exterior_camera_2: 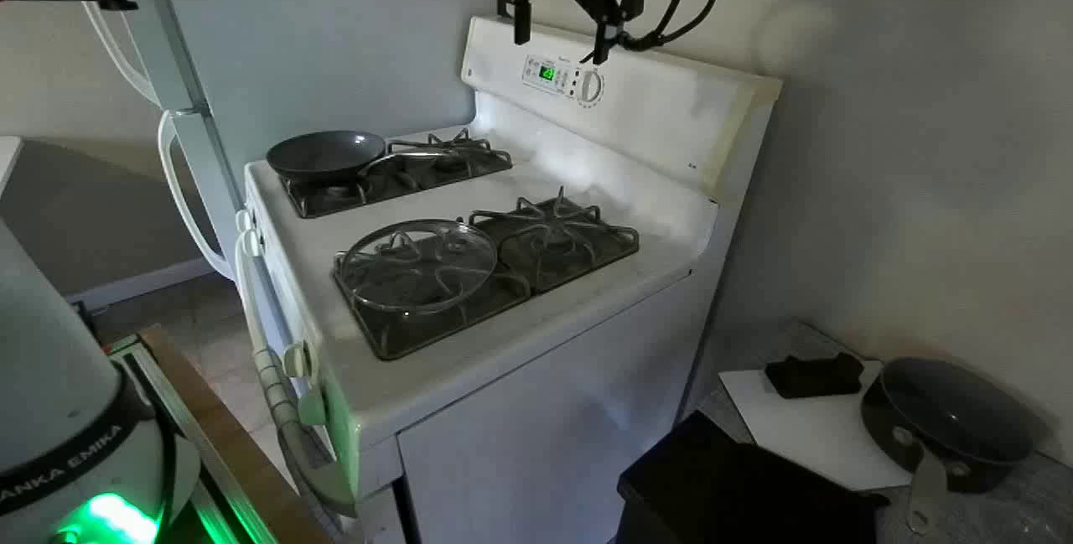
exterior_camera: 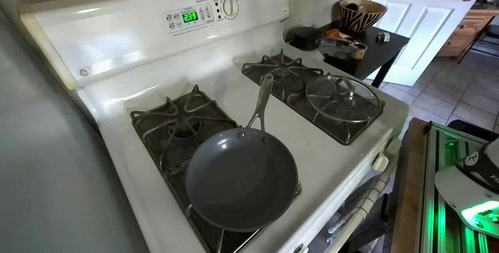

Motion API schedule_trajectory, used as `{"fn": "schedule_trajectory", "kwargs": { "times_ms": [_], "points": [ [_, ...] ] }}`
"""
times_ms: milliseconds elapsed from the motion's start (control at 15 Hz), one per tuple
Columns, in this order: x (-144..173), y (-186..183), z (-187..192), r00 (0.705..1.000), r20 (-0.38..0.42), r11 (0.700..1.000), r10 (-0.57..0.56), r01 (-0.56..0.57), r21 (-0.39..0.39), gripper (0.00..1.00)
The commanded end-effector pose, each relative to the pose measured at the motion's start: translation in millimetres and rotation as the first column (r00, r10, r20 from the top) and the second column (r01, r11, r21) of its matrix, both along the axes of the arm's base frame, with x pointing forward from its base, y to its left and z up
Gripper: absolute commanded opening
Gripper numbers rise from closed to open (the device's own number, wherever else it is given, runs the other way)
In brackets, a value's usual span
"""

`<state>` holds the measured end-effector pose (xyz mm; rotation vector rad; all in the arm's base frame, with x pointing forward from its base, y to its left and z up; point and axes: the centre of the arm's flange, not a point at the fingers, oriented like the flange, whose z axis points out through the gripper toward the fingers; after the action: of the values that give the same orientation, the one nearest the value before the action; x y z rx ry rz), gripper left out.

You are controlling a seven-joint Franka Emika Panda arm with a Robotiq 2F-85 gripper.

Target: Put the lid on the pan

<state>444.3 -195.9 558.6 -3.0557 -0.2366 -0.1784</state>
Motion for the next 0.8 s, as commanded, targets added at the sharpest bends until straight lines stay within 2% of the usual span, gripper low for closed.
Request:
{"fn": "schedule_trajectory", "kwargs": {
  "times_ms": [0,333,467,733],
  "points": [
    [0,0,0,1.000,0.000,1.000,0.000,0.000,0.000,1.00],
    [0,0,0,1.000,0.000,1.000,0.000,0.000,0.000,1.00],
    [-17,20,-8,0.999,0.030,0.999,0.011,-0.010,-0.034,1.00],
    [-31,53,-28,0.998,0.011,0.996,-0.056,0.056,-0.067,1.00]
  ]
}}
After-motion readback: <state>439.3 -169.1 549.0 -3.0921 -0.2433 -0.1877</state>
